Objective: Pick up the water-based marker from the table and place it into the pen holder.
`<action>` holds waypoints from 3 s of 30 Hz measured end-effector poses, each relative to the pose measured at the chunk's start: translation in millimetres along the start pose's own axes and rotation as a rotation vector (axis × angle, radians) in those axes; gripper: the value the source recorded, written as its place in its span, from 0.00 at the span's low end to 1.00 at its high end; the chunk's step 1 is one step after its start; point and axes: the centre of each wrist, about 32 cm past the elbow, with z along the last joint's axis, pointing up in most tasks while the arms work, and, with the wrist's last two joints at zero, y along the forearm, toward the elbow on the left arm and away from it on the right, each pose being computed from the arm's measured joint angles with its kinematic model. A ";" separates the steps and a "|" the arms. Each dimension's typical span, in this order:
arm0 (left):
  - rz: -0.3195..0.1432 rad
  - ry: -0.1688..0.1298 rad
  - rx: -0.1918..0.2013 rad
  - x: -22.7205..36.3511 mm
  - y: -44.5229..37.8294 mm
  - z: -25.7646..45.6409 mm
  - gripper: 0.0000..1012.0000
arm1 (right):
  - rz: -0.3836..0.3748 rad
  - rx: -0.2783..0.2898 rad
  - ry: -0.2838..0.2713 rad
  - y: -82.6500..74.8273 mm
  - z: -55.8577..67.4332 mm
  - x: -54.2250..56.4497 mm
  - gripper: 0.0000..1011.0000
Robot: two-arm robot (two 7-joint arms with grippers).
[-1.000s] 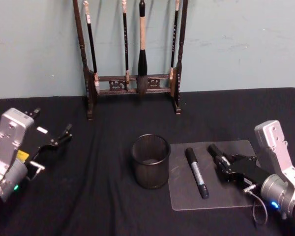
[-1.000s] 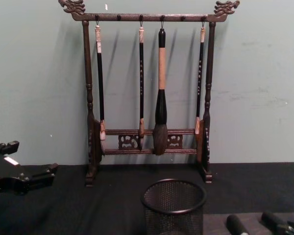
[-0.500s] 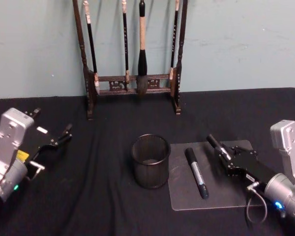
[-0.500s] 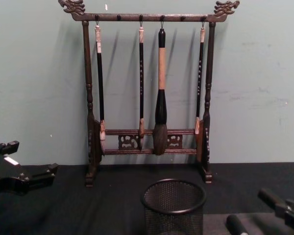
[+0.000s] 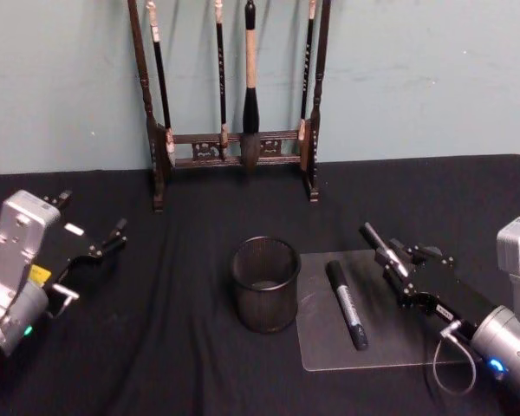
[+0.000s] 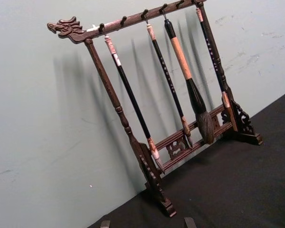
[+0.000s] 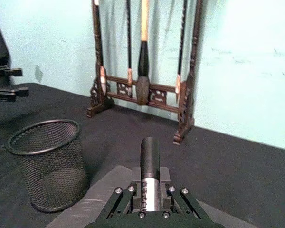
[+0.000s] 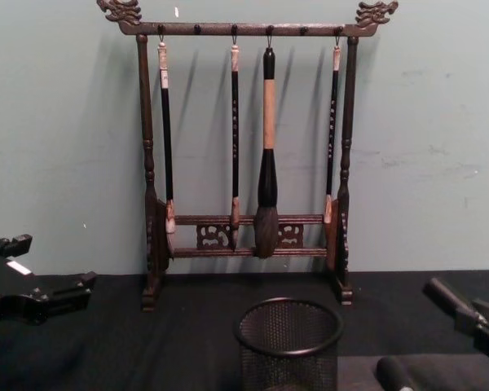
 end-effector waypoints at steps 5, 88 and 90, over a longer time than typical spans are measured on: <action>0.000 0.000 0.000 0.0 0.0 0.0 1.00 | 0.019 0.017 -0.018 -0.1 -0.2 -1.7 0.22; 0.000 0.000 0.000 0.0 0.0 0.0 1.00 | 0.239 0.160 -0.138 134.3 33.8 -54.7 0.22; 0.000 0.000 0.000 0.0 0.0 0.0 1.00 | 0.244 0.160 -0.139 136.4 33.9 -56.2 0.22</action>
